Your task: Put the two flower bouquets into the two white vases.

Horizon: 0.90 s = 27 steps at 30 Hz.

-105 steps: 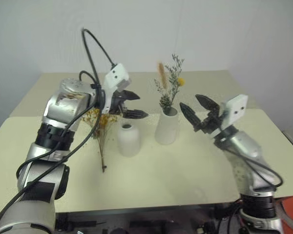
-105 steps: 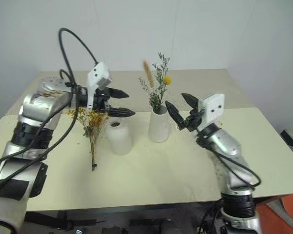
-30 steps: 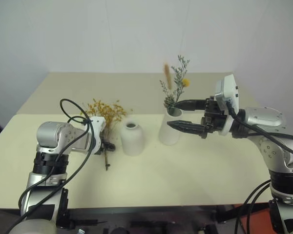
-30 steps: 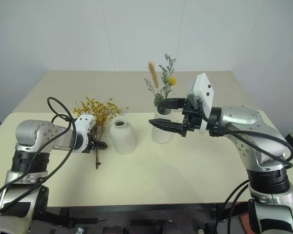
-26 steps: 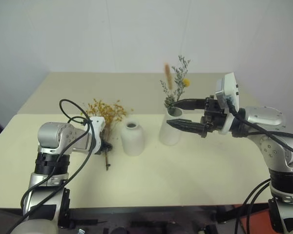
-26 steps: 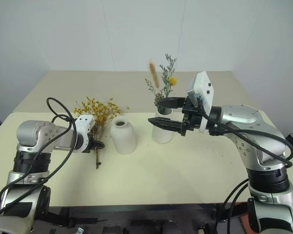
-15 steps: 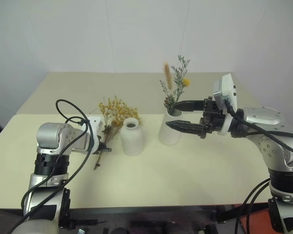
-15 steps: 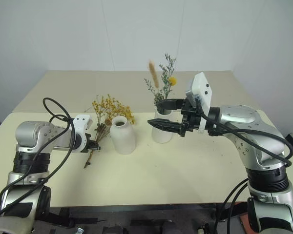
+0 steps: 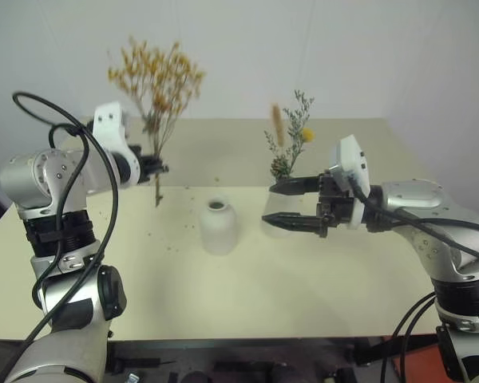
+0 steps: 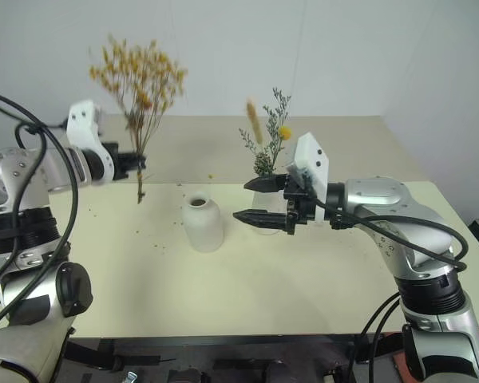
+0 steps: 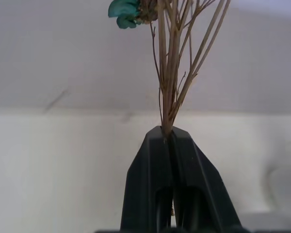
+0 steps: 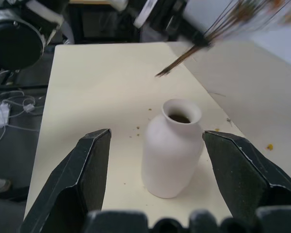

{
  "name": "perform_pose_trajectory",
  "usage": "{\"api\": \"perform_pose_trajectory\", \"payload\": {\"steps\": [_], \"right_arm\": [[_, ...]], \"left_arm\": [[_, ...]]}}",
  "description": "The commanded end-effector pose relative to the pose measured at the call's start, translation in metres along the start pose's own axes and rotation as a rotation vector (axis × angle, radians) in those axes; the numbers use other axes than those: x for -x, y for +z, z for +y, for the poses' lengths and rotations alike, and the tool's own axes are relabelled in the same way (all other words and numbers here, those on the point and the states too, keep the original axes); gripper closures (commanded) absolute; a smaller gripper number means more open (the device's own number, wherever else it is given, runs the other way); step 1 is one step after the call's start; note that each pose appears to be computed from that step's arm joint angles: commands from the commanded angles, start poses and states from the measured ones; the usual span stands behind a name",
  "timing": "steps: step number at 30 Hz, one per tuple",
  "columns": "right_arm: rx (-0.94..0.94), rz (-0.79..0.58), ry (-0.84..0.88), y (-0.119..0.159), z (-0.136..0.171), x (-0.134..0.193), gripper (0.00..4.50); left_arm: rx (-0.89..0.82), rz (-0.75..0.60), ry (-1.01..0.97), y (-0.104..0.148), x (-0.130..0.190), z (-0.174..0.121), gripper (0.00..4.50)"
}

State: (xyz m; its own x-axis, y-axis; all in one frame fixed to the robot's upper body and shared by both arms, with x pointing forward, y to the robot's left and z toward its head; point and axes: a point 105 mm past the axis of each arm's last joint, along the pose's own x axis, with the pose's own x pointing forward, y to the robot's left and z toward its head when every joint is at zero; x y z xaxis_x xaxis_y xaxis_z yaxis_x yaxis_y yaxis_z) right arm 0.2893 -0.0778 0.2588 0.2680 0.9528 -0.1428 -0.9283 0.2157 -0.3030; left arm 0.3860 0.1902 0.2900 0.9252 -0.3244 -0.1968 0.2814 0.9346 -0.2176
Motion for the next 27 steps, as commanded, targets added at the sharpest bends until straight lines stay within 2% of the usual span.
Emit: {"api": "perform_pose_trajectory", "payload": {"steps": [1,9,20,27], "right_arm": [[0.067,0.007,-0.004,0.01,-0.001,-0.002,0.88],[0.066,0.072,-0.04,0.001,-0.001,-0.005,0.88],[0.048,0.163,-0.1,-0.01,-0.003,-0.01,0.88],[0.052,0.17,-0.111,-0.01,-0.004,-0.009,0.88]], "left_arm": [[-0.087,-0.152,-0.253,0.02,0.005,-0.042,4.48],[-0.116,-0.279,-0.511,0.032,0.011,-0.066,4.48],[-0.139,-0.35,-0.71,0.021,0.019,-0.082,4.48],[-0.203,-0.445,-0.74,0.0,0.021,-0.081,4.48]]}}
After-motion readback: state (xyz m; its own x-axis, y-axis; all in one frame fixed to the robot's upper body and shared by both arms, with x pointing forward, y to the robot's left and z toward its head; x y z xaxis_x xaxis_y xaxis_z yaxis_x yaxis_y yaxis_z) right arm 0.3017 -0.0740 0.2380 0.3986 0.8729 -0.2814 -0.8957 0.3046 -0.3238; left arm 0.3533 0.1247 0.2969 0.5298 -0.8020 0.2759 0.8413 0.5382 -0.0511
